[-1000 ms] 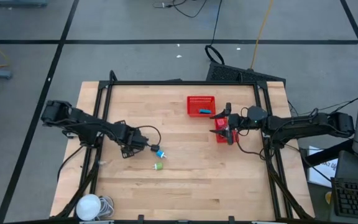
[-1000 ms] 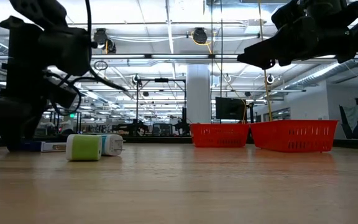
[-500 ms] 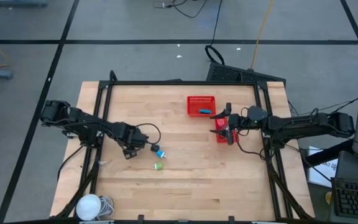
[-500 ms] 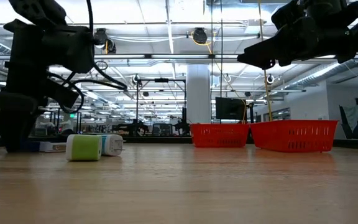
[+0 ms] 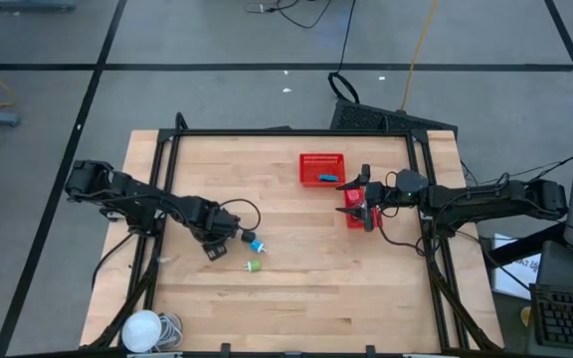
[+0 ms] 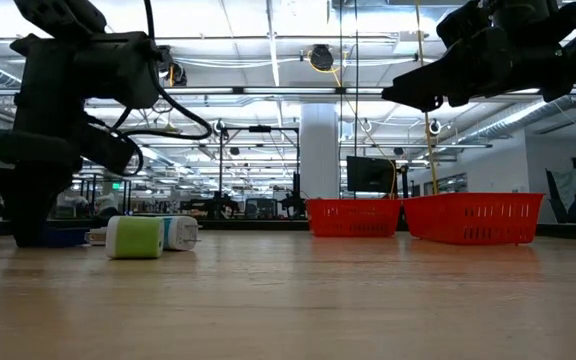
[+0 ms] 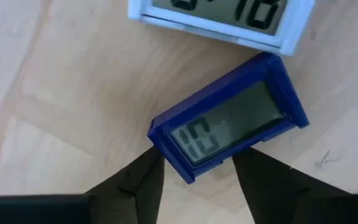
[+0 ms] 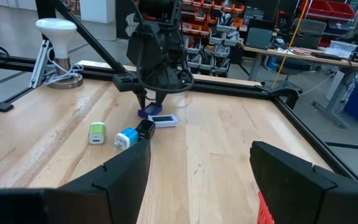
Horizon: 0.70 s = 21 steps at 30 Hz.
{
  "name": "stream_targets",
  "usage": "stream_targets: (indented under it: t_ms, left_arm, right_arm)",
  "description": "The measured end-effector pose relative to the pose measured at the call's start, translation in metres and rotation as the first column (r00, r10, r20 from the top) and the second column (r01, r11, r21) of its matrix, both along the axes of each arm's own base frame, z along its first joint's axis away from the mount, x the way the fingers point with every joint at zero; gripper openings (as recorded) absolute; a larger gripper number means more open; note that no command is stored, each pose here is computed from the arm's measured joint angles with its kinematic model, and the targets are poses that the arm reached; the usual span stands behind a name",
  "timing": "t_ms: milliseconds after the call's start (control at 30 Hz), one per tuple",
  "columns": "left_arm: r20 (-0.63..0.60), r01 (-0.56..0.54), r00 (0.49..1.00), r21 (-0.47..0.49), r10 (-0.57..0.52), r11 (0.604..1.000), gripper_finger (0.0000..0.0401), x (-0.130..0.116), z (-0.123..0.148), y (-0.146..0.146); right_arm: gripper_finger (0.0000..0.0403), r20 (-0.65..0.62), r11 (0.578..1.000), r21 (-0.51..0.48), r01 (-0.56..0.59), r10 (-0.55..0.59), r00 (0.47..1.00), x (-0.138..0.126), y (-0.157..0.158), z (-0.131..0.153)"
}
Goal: Pick & Place Office items
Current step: Put the dark blue digital clock into the top red bin
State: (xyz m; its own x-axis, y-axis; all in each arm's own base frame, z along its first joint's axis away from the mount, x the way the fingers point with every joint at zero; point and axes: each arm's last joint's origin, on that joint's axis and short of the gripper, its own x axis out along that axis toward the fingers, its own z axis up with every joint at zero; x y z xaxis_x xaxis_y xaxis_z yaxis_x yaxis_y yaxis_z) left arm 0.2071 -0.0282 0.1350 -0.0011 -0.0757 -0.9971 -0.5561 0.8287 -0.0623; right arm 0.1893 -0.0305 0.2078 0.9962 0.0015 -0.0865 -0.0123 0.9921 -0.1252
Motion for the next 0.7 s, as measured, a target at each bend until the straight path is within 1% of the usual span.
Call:
stream_targets:
  t_ms: [100, 167, 233, 367, 500, 700]
  left_arm:
    - [-0.004, -0.112, 0.994, 0.0, 0.112, 0.994, 0.0182, 0.0005, 0.0001, 0.0]
    - [-0.008, -0.191, 0.982, 0.001, 0.191, 0.982, 0.0177, 0.0008, 0.0002, 0.0]
    - [-0.012, -0.279, 0.96, 0.001, 0.279, 0.96, 0.0172, 0.001, 0.0002, -0.0001]
    - [-0.033, -0.435, 0.9, -0.021, 0.435, 0.9, 0.0173, 0.0017, 0.0003, 0.0008]
    - [-0.043, -0.495, 0.869, -0.043, 0.493, 0.868, 0.0187, 0.003, 0.0004, 0.0029]
    - [-0.039, -0.525, 0.851, -0.072, 0.524, 0.848, 0.0227, 0.0055, 0.0006, 0.0077]
  right_arm:
    - [0.0262, 0.0, 1.0, 0.0, 0.0, 0.0, 1.0, 0.0, 0.0, 0.0]
    - [0.0263, 0.0, 1.0, 0.0, 0.0, 0.0, 1.0, 0.0, 0.0, 0.0]
    - [0.0263, 0.0, 1.0, 0.0, 0.0, 0.0, 1.0, 0.0, 0.0, 0.0]
    - [0.0263, 0.0, 1.0, 0.0, 0.0, 0.0, 1.0, 0.0, 0.0, 0.0]
    - [0.0262, 0.004, 1.0, -0.001, 0.0, 0.0, 1.0, 0.0, 0.0, 0.0004]
    - [0.0263, 0.003, 1.0, 0.002, 0.0, 0.0, 1.0, 0.0, 0.0, 0.0004]
